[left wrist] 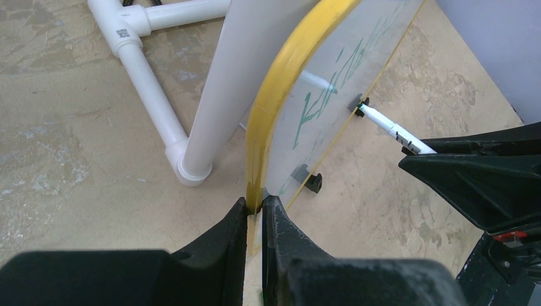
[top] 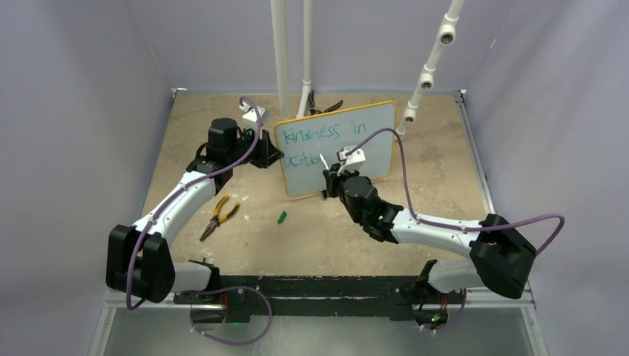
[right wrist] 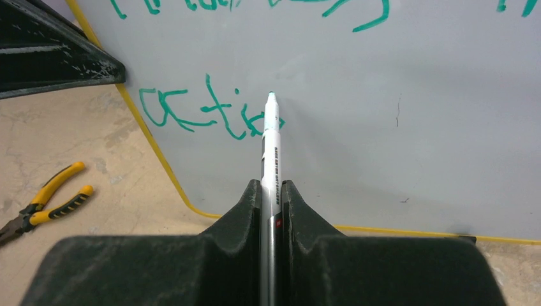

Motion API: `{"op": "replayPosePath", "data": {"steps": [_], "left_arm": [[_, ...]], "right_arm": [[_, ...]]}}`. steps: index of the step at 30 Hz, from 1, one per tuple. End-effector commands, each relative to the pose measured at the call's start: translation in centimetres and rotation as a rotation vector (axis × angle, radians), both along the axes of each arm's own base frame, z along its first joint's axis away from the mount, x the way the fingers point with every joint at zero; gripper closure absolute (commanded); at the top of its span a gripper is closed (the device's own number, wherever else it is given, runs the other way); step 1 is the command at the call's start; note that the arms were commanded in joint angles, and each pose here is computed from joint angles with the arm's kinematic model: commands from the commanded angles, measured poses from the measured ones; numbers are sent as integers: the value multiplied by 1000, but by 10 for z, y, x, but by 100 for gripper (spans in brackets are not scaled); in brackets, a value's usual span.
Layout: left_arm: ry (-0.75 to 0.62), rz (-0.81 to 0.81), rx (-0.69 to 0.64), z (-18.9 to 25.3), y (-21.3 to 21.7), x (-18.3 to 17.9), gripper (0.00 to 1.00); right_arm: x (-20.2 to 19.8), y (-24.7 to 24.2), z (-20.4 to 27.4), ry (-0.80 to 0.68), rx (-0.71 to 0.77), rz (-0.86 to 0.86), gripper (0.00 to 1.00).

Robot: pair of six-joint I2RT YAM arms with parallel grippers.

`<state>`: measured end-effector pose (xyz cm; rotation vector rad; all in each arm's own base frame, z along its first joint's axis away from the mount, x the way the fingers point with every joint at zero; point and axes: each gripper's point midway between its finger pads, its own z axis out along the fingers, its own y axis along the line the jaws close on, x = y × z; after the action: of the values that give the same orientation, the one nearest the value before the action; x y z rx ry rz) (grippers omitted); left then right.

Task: Write a sentence on the whiteboard

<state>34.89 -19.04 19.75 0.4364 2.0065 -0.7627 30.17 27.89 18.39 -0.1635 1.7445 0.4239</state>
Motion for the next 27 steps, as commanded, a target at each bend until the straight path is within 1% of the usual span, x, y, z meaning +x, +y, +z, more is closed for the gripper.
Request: {"op": "replayPosePath", "data": {"steps": [1,7,17,27], "left_arm": [[-36,53,1,9,7,10,100],[-32,53,2,8,7,10,100],[-32,51,-1,8,6,10,100],[-34,52,-1,8,6,10,100]], "right_arm": [[5,-8,2,-4,0,-53,100],[10,-8,-14,35,-21,-75,100],[4,-14,-35,82,-16,-95,100],[2,-15,-34,84,0,-90,100]]}}
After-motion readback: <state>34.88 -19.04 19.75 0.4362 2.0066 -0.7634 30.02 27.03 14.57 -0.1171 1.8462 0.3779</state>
